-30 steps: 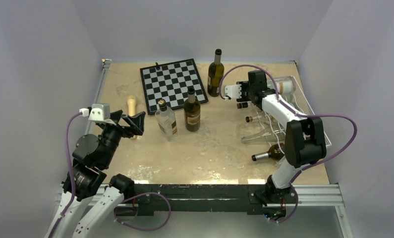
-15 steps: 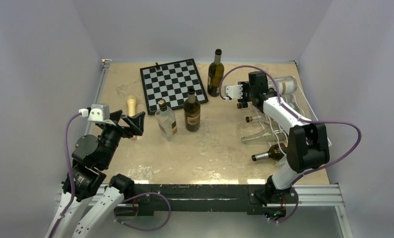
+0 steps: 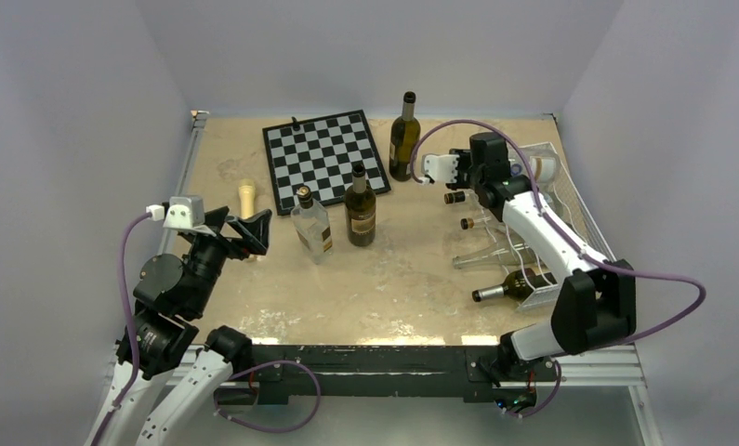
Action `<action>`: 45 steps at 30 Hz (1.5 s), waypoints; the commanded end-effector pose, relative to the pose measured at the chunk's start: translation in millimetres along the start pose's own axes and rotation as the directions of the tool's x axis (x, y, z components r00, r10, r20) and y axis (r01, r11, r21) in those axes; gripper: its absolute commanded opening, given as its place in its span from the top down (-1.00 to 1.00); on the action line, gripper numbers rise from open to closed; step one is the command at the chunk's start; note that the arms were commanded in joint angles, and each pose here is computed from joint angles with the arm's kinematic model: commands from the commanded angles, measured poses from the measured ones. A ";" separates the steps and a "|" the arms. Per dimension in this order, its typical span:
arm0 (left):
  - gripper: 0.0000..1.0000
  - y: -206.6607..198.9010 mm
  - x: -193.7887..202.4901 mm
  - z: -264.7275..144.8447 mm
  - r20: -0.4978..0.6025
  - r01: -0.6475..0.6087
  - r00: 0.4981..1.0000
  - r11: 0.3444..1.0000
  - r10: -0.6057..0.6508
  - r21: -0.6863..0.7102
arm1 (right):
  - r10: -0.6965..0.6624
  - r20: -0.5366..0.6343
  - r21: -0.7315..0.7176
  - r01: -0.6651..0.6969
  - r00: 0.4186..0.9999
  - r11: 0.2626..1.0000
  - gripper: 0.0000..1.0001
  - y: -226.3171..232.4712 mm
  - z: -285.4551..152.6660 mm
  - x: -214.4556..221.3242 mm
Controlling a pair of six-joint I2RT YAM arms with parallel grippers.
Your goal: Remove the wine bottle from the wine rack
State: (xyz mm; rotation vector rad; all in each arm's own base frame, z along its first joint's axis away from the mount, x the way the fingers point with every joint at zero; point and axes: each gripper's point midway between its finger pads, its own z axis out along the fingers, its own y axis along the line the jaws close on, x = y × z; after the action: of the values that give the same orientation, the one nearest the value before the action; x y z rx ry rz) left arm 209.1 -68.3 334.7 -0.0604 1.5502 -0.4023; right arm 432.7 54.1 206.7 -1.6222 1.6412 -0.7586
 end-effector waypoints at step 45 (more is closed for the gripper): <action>-0.99 -3.2 -6.5 1.9 0.023 -0.006 1.000 1.000 0.005 0.013 | 0.443 0.741 0.022 -0.678 0.505 0.735 1.00 -76.0 -238.9 -118.7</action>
State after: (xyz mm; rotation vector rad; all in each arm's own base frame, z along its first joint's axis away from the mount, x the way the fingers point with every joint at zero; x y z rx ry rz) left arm 208.3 -67.9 335.5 -0.0607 1.5461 -0.4033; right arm 282.9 140.3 318.5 -1.1433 1.5399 -0.1224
